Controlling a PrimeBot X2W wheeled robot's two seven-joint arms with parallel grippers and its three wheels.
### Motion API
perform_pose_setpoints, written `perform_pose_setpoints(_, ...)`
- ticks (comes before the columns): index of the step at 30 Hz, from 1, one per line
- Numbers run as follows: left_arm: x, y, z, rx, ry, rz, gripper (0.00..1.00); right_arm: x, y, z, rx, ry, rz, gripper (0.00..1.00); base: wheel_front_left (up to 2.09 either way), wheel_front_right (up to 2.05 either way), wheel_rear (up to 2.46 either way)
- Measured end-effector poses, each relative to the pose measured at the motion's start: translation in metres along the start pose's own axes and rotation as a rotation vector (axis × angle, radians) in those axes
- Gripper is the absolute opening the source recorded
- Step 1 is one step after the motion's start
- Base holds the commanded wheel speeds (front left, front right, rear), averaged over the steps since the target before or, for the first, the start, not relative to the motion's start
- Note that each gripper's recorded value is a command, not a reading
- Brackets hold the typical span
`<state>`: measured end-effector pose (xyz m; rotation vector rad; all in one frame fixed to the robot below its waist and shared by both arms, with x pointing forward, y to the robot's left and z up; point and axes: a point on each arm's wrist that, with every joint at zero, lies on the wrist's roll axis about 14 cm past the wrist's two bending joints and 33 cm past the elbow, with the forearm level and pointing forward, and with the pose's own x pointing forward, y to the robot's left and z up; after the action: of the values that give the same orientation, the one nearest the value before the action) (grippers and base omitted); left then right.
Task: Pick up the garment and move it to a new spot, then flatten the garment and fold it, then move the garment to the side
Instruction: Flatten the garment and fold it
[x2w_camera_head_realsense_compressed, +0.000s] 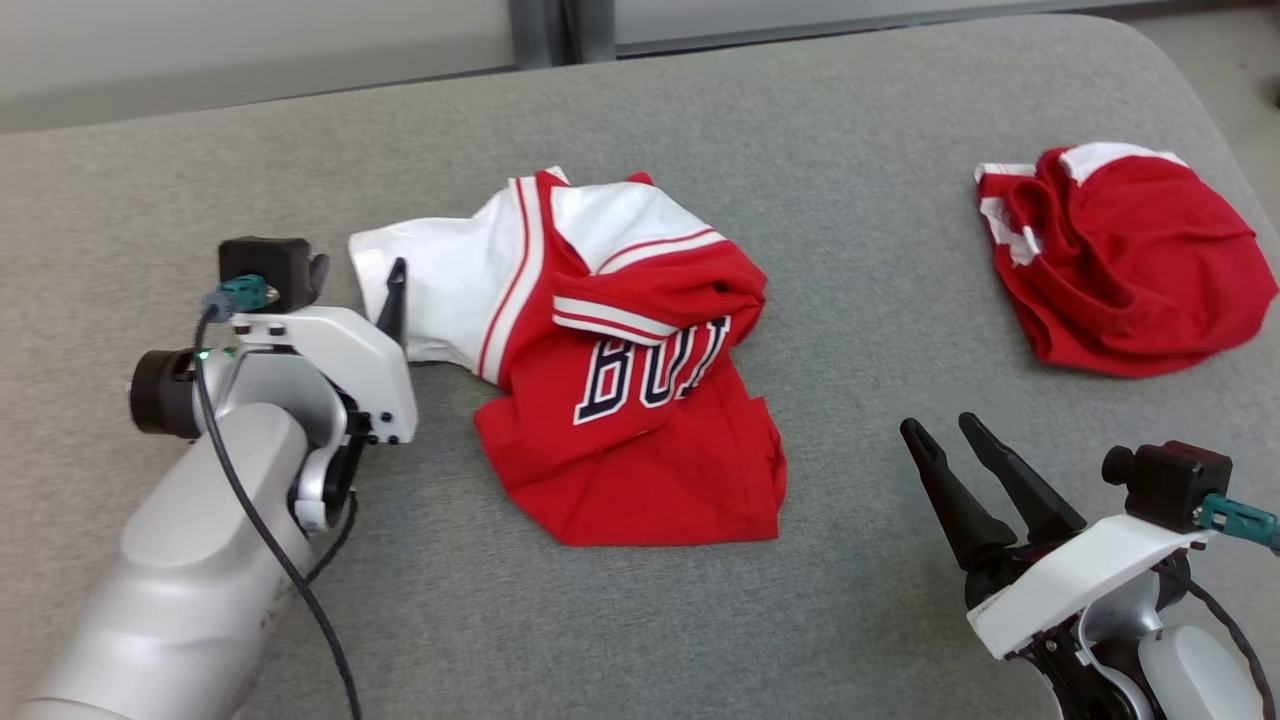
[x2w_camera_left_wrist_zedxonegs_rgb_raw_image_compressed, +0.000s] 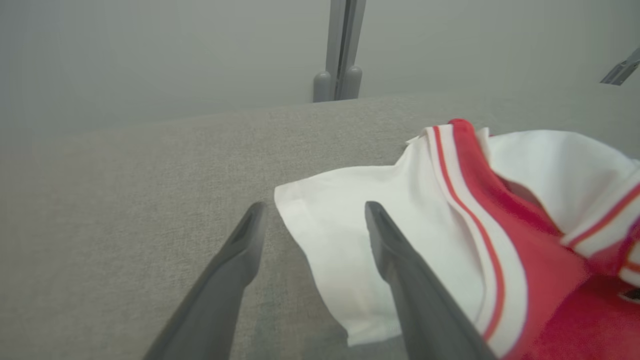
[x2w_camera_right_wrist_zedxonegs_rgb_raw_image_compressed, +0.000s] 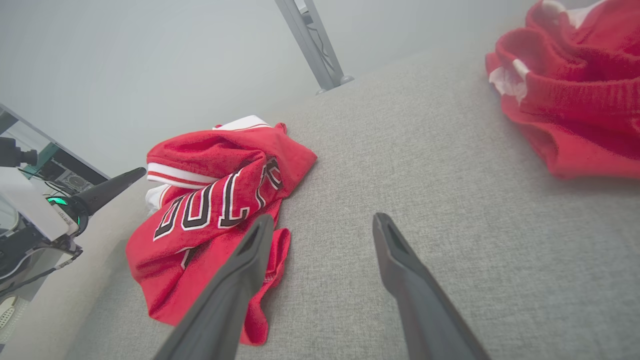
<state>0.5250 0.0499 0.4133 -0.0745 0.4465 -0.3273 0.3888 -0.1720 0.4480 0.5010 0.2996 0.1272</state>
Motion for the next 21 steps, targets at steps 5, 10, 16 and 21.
perform_pose_setpoints(5,0.021,0.008,-0.022,-0.080,0.091,0.018,1.00,-0.005,-0.019,-0.004,0.003,0.010,-0.060,1.00,0.00,0.00,0.00)
perform_pose_setpoints(10,0.035,0.010,-0.033,-0.074,0.131,0.021,1.00,-0.008,-0.030,-0.005,0.001,0.011,-0.095,1.00,0.00,0.00,0.00)
perform_pose_setpoints(16,0.043,0.012,-0.042,-0.048,0.177,0.029,1.00,-0.008,-0.032,-0.004,-0.002,0.009,-0.101,1.00,0.00,0.00,0.00)
perform_pose_setpoints(21,0.047,0.005,-0.044,-0.010,0.183,0.002,0.02,-0.010,-0.034,-0.004,-0.003,0.008,-0.109,1.00,0.00,0.00,0.00)
